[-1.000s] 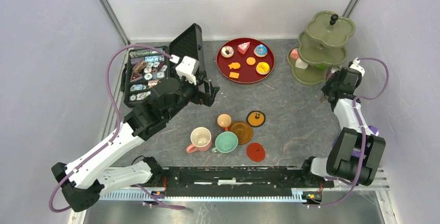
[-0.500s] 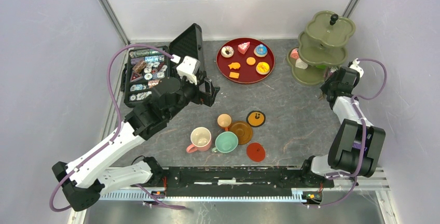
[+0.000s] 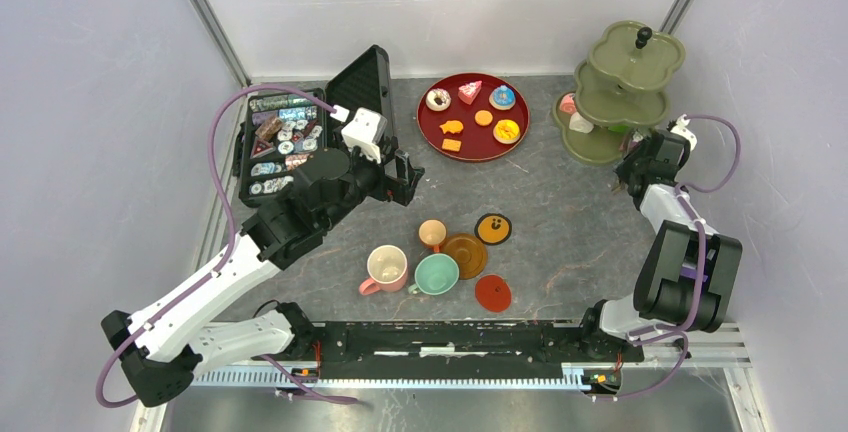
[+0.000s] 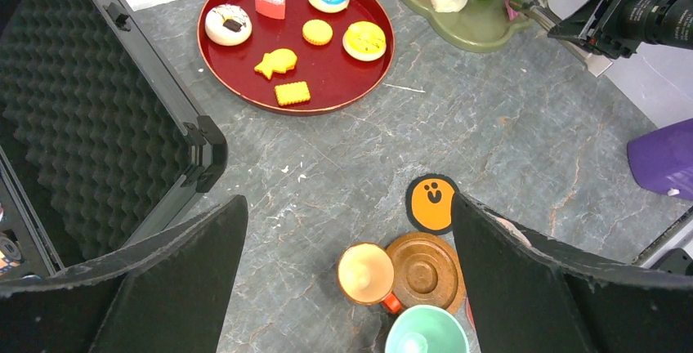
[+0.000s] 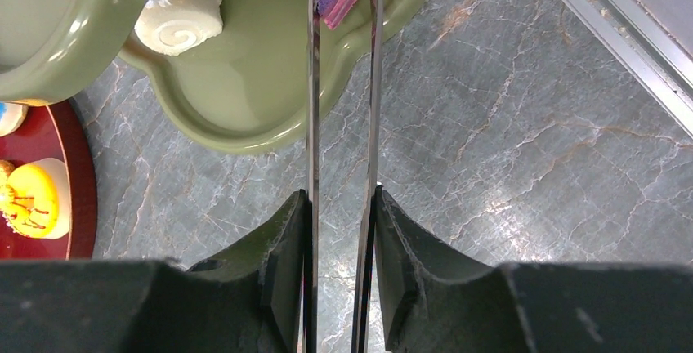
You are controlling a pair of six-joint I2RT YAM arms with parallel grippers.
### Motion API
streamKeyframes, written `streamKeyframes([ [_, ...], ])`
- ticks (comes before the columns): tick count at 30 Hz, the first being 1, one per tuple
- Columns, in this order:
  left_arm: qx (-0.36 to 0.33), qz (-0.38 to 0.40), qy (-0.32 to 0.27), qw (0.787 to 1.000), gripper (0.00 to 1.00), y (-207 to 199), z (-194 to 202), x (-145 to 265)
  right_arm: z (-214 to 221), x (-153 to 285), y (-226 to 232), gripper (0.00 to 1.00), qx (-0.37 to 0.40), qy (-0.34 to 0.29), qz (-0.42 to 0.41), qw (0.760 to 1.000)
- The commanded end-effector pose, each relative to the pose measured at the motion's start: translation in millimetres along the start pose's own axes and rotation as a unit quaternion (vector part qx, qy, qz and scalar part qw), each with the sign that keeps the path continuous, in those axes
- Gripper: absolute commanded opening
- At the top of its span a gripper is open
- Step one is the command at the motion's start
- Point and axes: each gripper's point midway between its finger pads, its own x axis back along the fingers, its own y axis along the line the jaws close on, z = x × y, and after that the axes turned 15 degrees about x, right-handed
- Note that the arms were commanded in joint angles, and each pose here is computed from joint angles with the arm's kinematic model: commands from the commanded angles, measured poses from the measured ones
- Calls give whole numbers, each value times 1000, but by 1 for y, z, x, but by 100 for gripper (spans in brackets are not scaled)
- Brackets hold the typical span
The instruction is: Serve the afternoon tea
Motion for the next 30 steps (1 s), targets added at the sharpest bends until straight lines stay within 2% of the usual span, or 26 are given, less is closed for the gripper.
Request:
streamKeyframes([
  [1,12,4,-15,1000,100,-4,-13,2,-13,-1,2,39,-2,-28,-8,1000],
  [11,13,6,-15,1000,100,-5,-13,2,-18,11,0,48,21,-28,-5,999],
  [21,13,6,-15,1000,100,-5,-12,2,-16,32,-3,49,43,-19,-4,999],
  [27,13,7,-11,1000,100,-6,-11,1,3,55,-6,48,78,1,-11,997],
  [30,13,6,-11,1000,100,-5,-10,0,23,67,3,47,99,14,-46,994],
])
